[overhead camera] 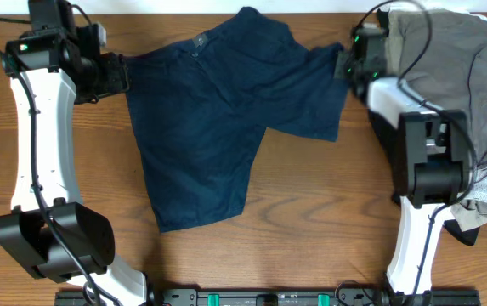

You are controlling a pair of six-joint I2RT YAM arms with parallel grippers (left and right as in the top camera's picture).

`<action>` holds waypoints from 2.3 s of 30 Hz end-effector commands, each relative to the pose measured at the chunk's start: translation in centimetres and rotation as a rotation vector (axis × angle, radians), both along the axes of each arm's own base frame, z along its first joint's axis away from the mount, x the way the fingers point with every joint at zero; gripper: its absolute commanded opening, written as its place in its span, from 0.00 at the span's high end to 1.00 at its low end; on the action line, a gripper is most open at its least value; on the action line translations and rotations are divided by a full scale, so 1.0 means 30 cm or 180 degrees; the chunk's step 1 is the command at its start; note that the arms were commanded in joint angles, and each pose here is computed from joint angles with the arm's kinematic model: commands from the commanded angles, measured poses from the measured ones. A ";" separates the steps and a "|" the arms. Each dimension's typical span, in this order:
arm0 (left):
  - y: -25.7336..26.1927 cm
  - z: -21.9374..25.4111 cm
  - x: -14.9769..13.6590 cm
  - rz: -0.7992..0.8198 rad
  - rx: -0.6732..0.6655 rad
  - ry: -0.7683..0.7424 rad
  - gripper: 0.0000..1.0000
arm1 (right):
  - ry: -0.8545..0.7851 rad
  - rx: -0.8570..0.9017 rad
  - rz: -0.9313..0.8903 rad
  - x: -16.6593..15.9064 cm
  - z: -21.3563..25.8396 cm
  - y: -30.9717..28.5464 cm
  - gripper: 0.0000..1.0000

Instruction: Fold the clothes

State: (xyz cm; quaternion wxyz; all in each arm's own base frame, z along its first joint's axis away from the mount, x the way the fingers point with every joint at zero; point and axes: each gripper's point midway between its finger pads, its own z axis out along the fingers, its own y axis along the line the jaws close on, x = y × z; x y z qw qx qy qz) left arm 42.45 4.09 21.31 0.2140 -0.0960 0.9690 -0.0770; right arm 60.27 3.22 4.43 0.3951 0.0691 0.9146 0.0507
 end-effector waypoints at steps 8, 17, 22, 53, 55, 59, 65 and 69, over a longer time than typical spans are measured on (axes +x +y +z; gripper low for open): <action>0.059 -0.122 0.142 0.0031 0.0225 -0.0080 0.36 | 0.0446 0.0285 0.0536 -0.072 0.347 0.071 0.01; 0.096 -0.394 0.287 -0.0005 0.0204 0.0016 0.37 | 0.0884 0.0272 0.1031 -0.220 0.351 0.252 0.01; 0.096 -0.471 0.325 -0.0069 0.0191 0.0002 0.37 | 0.0915 0.0247 0.1210 -0.249 0.348 0.353 0.01; 0.105 -0.721 0.347 -0.0178 0.0260 0.0241 0.92 | 0.0958 0.0232 0.1524 -0.315 0.346 0.551 0.01; 0.105 -0.724 0.338 -0.0133 0.0237 0.0281 0.94 | 0.0965 0.0232 0.1524 -0.317 0.345 0.551 0.01; 0.170 -0.722 0.288 0.0344 0.0126 0.0467 0.94 | 0.0982 0.0262 0.1484 -0.318 0.345 0.551 0.01; 0.339 -0.730 0.080 0.1495 -0.0181 0.1134 0.95 | 0.1020 0.0339 0.1379 -0.319 0.343 0.551 0.01; 0.376 -0.731 -0.064 0.1774 -0.0412 0.1607 0.94 | 0.1082 0.0414 0.1272 -0.325 0.332 0.549 0.01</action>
